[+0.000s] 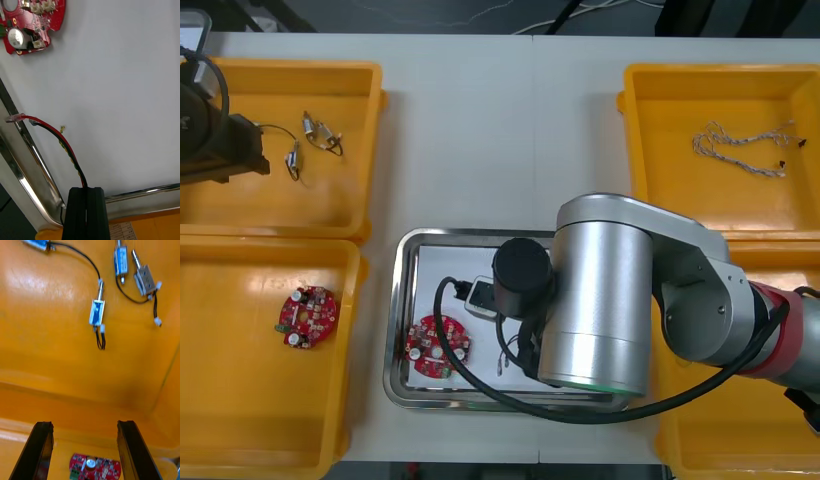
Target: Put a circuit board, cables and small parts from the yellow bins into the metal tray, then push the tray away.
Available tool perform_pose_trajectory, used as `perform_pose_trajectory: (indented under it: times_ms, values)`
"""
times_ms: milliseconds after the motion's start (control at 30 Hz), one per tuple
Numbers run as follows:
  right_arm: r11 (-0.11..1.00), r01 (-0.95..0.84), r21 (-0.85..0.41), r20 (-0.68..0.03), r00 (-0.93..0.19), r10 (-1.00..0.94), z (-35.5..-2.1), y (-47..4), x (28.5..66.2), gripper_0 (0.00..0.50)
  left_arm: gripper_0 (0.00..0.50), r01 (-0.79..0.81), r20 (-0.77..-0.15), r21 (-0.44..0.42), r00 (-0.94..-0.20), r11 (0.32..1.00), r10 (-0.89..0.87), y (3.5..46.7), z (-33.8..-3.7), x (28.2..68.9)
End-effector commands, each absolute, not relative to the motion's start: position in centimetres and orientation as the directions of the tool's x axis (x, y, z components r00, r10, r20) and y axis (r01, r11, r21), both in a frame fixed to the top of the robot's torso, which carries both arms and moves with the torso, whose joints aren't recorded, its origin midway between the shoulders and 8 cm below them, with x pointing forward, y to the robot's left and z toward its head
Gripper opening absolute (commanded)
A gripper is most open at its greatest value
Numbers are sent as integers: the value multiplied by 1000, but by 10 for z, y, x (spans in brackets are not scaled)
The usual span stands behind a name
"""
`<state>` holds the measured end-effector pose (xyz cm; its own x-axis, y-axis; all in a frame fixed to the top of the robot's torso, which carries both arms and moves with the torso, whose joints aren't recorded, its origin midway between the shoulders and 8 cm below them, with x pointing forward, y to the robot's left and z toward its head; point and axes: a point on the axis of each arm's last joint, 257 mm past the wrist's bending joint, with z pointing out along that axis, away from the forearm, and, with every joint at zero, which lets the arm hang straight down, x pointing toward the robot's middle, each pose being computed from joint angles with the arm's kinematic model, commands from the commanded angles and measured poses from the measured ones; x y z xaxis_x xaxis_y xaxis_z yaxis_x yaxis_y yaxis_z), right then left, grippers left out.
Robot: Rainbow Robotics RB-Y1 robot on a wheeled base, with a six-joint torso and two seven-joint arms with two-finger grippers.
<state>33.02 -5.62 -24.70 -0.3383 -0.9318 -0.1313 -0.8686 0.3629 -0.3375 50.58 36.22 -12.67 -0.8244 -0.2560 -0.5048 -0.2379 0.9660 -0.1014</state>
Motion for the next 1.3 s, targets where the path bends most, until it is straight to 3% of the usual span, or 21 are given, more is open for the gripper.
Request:
perform_pose_trajectory:
  times_ms: [33, 367, 633, 900, 1300]
  values:
    - [257, -896, -363, -126, -226, -966, -242, -32, 322, 0, 500, -163, -588, -41, -793, 986, -156, 359, -96, 542]
    - [162, -894, -417, -83, -140, -987, -258, -28, 320, 0, 500, -175, -613, -23, -775, 984, -152, 355, -97, 575]
    - [175, -897, -406, -88, -152, -984, -273, -17, 326, 0, 500, -177, -640, 9, -757, 984, -130, 355, -104, 594]
    - [185, -904, -386, -87, -164, -983, -288, -9, 328, 0, 500, -159, -660, -17, -740, 987, -131, 347, -119, 616]
    - [186, -910, -371, -79, -169, -982, -300, -16, 327, 0, 500, -164, -662, -1, -739, 986, -123, 347, -134, 628]
